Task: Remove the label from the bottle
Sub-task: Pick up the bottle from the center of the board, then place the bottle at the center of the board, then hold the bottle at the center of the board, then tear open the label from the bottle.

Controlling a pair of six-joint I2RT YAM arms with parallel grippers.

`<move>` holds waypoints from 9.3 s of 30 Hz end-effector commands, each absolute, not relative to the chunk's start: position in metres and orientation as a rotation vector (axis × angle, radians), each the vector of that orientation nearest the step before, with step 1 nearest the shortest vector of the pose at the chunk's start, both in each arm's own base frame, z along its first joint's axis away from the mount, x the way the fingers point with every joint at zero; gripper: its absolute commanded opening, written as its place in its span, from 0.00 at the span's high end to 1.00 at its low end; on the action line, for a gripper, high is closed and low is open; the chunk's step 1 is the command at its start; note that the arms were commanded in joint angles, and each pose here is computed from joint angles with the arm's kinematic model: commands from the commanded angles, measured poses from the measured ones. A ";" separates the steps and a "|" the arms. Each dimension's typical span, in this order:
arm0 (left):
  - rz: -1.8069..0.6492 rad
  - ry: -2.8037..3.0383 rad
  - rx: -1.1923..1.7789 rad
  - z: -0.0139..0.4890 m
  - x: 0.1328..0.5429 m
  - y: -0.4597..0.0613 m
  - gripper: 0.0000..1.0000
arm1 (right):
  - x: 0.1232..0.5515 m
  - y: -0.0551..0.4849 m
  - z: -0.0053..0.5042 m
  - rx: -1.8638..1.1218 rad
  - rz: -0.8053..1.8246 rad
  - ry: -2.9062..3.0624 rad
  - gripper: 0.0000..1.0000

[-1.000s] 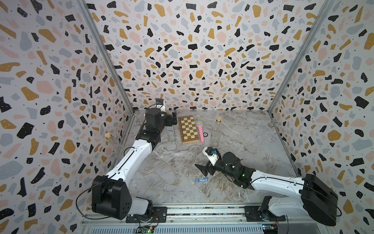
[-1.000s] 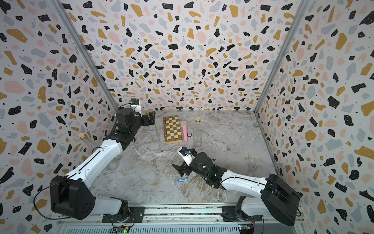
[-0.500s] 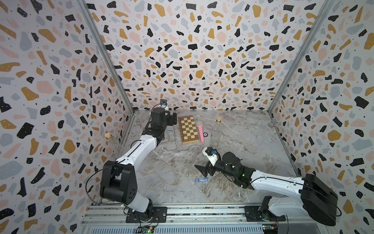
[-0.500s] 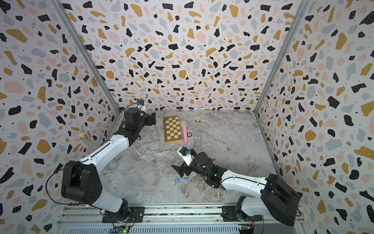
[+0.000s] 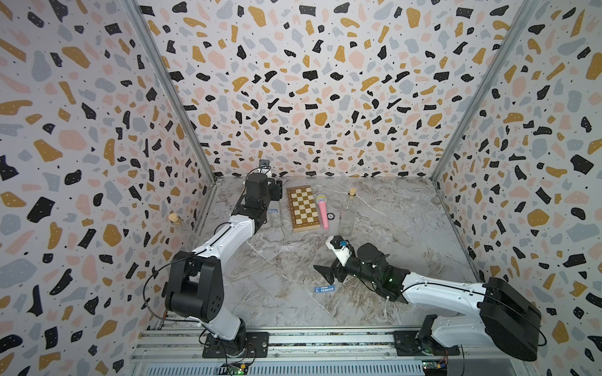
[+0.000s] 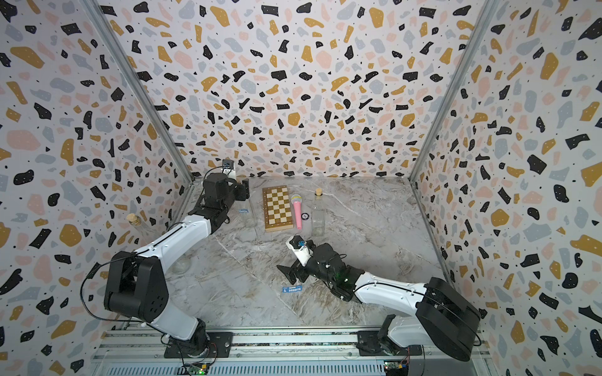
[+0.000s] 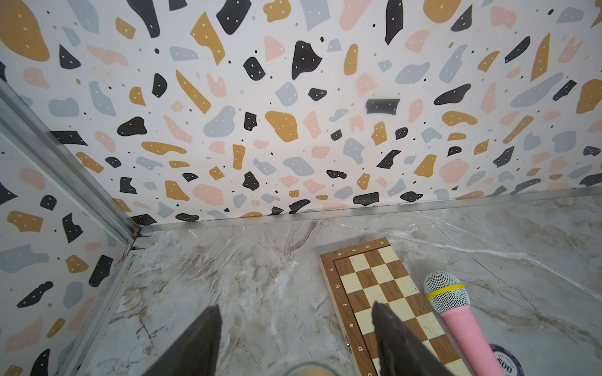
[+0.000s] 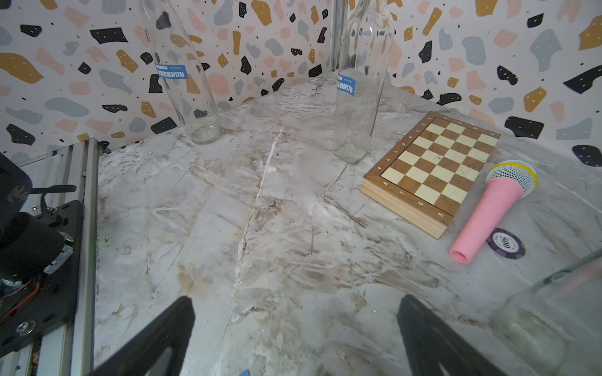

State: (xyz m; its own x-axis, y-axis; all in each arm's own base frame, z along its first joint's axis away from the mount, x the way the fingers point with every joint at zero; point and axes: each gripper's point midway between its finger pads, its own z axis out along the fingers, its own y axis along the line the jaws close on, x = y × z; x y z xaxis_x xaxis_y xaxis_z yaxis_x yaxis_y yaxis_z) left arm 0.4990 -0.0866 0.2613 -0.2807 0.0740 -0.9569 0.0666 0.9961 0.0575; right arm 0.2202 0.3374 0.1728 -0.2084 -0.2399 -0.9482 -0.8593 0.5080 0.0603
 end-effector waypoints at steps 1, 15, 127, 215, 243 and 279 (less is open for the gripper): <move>0.016 1.800 0.090 0.272 0.504 -0.084 0.31 | 0.223 0.342 0.184 -0.921 0.778 1.717 0.00; -0.020 1.791 0.077 0.270 0.499 -0.086 0.59 | 0.224 0.335 0.183 -0.906 0.767 1.724 0.00; -0.061 1.954 -0.018 0.268 0.290 -0.203 0.00 | 0.169 0.310 0.176 -1.076 0.833 1.459 0.00; -0.203 1.752 -0.048 0.277 0.298 -0.145 1.00 | 0.173 0.362 0.186 -1.442 0.941 1.212 0.27; -0.276 1.804 0.046 0.264 0.281 -0.177 1.00 | 0.200 0.372 0.178 -1.406 1.014 1.233 0.30; -0.296 1.782 0.187 0.251 0.271 -0.189 1.00 | 0.219 0.396 0.167 -1.475 1.034 1.172 0.35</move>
State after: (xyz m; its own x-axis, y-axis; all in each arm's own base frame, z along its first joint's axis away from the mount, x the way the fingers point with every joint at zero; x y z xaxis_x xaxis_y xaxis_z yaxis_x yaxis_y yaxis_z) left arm 0.2718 -0.1850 0.2392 -0.2651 -0.0002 -0.9642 0.2642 0.9617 -0.0728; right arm 0.2199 0.3937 0.1585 0.1718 -0.1963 -0.9654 -0.9846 -0.0677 -0.1615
